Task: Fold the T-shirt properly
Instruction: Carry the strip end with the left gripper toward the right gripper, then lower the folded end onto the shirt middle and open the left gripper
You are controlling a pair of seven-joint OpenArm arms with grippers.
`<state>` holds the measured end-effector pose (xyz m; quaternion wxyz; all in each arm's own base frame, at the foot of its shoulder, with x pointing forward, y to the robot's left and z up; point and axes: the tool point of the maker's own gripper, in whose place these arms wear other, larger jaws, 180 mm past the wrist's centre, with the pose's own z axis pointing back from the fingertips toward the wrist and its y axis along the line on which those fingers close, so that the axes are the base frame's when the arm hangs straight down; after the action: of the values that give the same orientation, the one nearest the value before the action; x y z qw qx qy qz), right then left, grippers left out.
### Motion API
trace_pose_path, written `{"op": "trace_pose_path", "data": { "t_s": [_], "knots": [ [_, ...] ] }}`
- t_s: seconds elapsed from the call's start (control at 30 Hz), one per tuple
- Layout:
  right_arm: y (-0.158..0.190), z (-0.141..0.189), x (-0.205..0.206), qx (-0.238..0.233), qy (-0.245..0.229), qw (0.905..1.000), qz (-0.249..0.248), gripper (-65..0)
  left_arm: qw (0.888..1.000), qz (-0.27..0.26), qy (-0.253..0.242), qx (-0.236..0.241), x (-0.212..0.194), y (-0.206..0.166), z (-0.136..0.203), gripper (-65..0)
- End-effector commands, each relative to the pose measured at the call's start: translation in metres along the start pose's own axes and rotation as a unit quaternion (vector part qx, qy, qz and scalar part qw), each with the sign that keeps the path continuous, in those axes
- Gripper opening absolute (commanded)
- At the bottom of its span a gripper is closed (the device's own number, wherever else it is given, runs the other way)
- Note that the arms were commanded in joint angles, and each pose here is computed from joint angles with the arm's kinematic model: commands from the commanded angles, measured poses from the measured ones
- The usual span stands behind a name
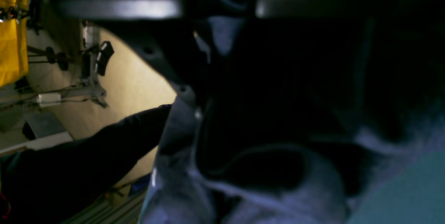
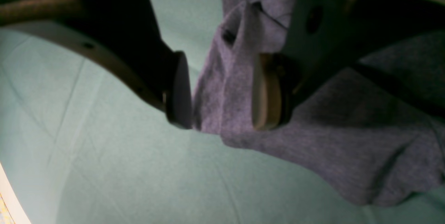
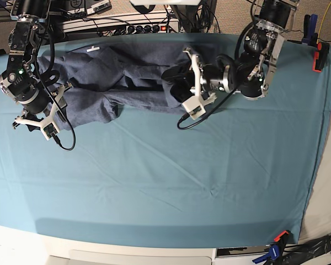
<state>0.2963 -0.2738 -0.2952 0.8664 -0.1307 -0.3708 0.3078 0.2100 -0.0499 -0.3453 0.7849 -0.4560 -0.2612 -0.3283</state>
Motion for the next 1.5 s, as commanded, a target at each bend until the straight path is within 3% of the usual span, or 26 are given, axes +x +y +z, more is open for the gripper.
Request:
{"op": "trace_pose_path", "data": {
  "t_s": [0.0, 0.43, 0.73, 1.47],
  "knots": [
    [-0.012, 0.006, 0.012, -0.016, -0.020, 0.9996, 0.008, -35.5, 0.999, -0.011, -0.030, -0.009, 0.018, -0.005, 0.000, -65.0],
    [-0.012, 0.006, 0.012, -0.016, -0.020, 0.9996, 0.008, -35.5, 0.999, -0.017, -0.039, -0.009, 0.021, -0.010, -0.008, -65.0],
    [-0.012, 0.006, 0.011, -0.016, -0.019, 0.9997, 0.008, -35.5, 0.998, -0.034, -0.030, -0.043, 0.019, -0.037, -0.031, -65.0],
    [-0.013, 0.006, 0.012, -0.018, -0.020, 0.9996, 0.006, -35.5, 0.997, -0.063, -0.035, -0.020, 0.027, -0.029, -0.033, -65.0]
  ]
}}
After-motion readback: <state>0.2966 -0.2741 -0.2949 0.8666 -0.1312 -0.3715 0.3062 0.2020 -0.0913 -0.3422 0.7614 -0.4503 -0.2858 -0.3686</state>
